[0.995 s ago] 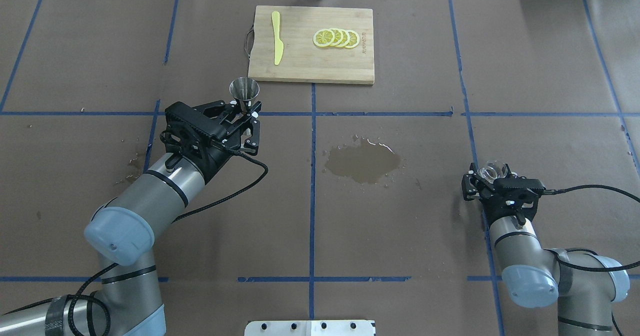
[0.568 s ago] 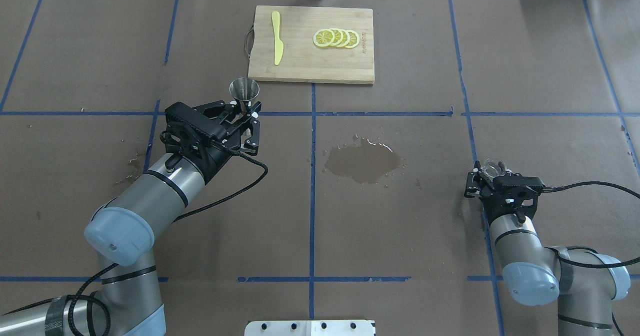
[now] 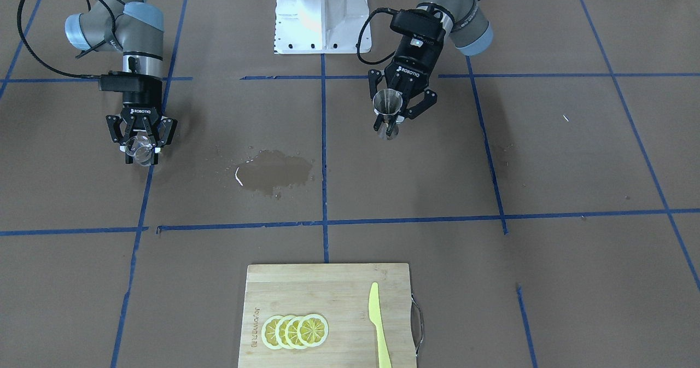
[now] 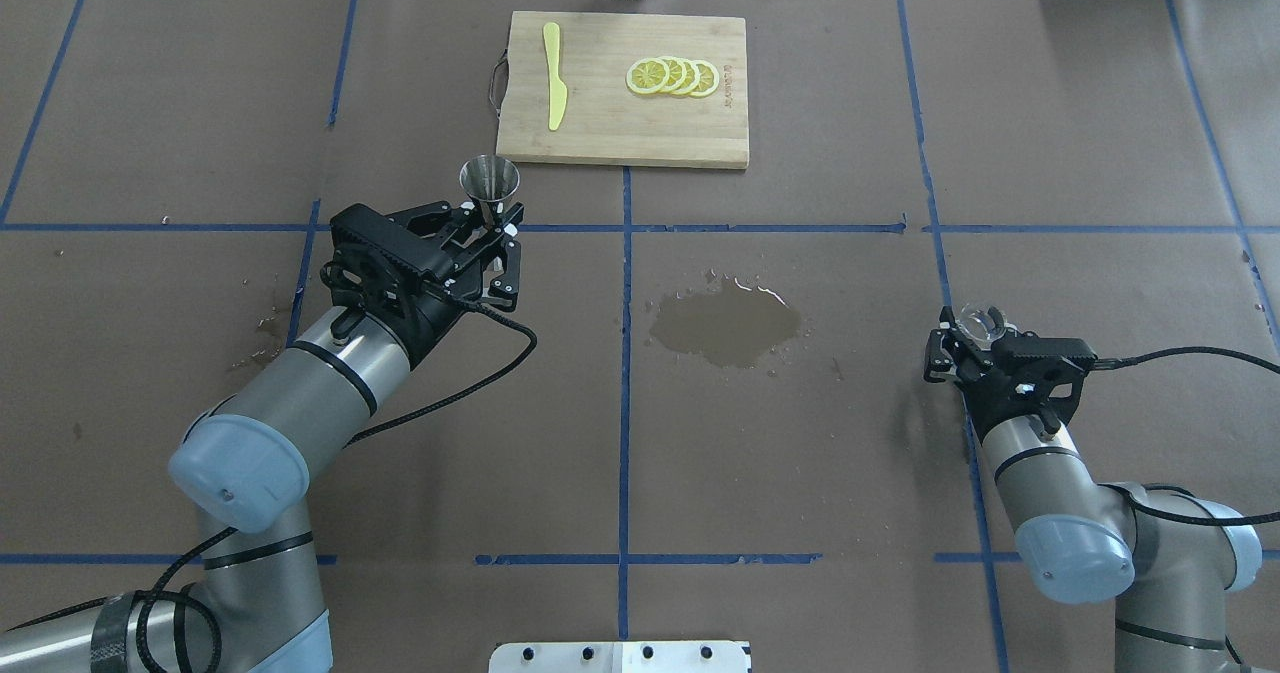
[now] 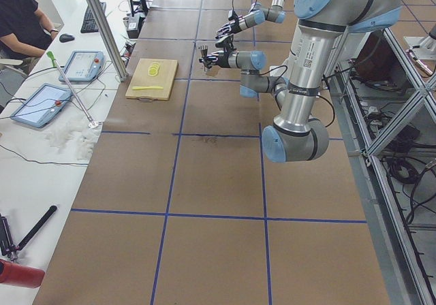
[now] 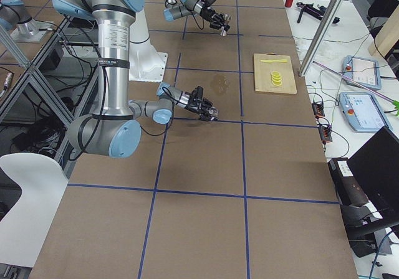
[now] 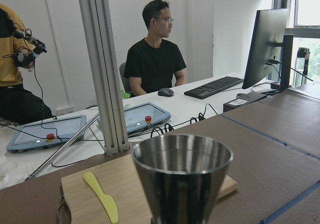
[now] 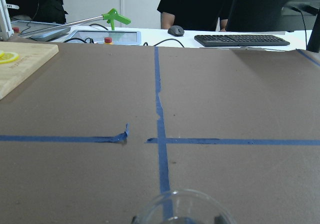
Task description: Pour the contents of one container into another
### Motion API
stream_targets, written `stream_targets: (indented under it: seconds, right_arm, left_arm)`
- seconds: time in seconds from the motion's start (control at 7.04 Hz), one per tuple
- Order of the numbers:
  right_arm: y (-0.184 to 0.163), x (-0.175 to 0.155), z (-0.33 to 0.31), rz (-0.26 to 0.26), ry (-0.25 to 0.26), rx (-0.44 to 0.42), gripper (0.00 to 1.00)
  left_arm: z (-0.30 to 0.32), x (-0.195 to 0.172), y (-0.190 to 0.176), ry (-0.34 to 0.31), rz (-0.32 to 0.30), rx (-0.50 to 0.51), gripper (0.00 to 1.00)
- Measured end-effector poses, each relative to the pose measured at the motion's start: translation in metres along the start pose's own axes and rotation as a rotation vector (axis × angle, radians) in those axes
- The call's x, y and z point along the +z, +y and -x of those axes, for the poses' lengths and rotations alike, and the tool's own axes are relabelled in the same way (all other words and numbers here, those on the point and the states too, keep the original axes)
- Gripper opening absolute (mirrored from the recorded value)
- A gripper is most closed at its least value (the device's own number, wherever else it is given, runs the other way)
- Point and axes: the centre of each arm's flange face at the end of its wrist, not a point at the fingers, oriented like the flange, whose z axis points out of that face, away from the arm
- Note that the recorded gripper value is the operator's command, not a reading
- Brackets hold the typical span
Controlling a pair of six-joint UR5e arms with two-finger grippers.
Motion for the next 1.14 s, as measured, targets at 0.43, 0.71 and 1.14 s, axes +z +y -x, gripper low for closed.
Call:
stream_targets:
  seconds: [0.43, 0.71, 1.14]
  right_arm:
    - [-0.056, -0.023, 0.082, -0.042, -0.111, -0.060, 0.00]
    - [-0.094, -0.039, 0.117, -0.053, -0.179, -0.127, 0.00]
    - [-0.140, -0.053, 0.156, -0.054, -0.247, -0.144, 0.00]
  left_arm:
    - [-0.006, 0.001, 0.004, 0.007, 0.007, -0.002, 0.00]
    - [-0.012, 0.006, 0.021, 0.014, 0.018, -0.008, 0.00]
    - [-0.024, 0.006, 0.040, 0.049, 0.015, -0.027, 0.00]
